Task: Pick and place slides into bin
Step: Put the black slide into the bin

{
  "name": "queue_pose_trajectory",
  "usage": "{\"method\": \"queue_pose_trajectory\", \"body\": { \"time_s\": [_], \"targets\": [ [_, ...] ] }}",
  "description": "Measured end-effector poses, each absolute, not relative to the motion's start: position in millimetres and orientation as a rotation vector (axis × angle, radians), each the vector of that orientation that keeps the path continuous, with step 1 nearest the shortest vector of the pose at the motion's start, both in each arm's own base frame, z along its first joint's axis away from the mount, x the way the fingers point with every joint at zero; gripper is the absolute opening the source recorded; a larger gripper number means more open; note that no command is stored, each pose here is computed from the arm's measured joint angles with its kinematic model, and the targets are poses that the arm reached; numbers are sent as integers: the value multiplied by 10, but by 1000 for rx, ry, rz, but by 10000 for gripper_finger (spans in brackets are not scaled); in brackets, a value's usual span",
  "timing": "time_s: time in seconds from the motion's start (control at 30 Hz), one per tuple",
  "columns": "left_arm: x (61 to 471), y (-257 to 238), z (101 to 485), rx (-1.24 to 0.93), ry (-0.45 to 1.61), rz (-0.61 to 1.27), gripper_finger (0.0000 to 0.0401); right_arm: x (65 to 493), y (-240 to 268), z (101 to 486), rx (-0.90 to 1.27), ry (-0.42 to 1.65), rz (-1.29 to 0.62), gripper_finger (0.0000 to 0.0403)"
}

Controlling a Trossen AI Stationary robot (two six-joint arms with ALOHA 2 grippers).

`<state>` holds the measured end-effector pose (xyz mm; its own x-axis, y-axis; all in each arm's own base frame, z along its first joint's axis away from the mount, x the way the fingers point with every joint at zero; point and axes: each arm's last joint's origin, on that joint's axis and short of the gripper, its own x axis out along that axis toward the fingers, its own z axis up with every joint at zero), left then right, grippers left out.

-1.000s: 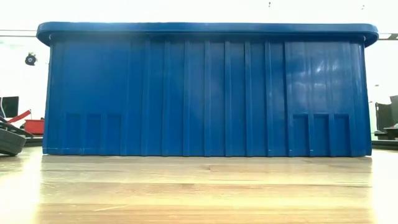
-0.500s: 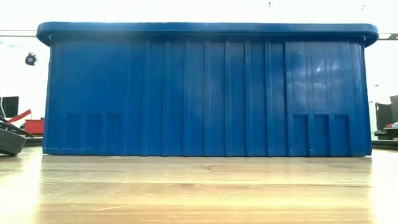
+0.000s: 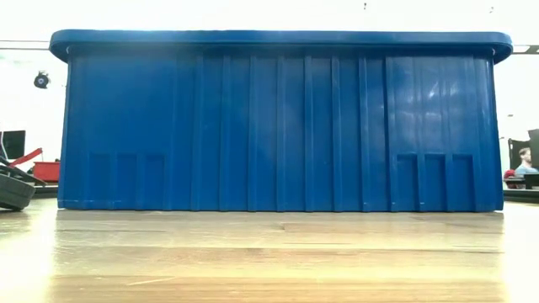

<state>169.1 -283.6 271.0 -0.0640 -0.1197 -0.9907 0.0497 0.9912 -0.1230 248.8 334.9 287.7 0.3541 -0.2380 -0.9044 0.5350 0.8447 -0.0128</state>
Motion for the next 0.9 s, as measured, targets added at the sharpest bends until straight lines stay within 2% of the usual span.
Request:
{"method": "queue_pose_trajectory", "body": {
  "time_s": [0.13, 0.27, 0.57, 0.9],
  "targets": [
    [1694, -2845, 2595, 22, 1721, -22, 122, 2498, 3342, 2883, 290, 1058, -515, 219],
    [1718, -2898, 2577, -24, 1718, 6, 122, 2501, 3341, 2883, 269, 1049, -507, 219],
    [1497, -2960, 2698, -52, 1442, 158, 122, 2504, 3345, 2877, 257, 1051, -497, 219],
    [1372, -3007, 2684, -59, 1485, 140, 122, 2514, 3343, 2868, 246, 1016, -503, 219]
  ]
}}
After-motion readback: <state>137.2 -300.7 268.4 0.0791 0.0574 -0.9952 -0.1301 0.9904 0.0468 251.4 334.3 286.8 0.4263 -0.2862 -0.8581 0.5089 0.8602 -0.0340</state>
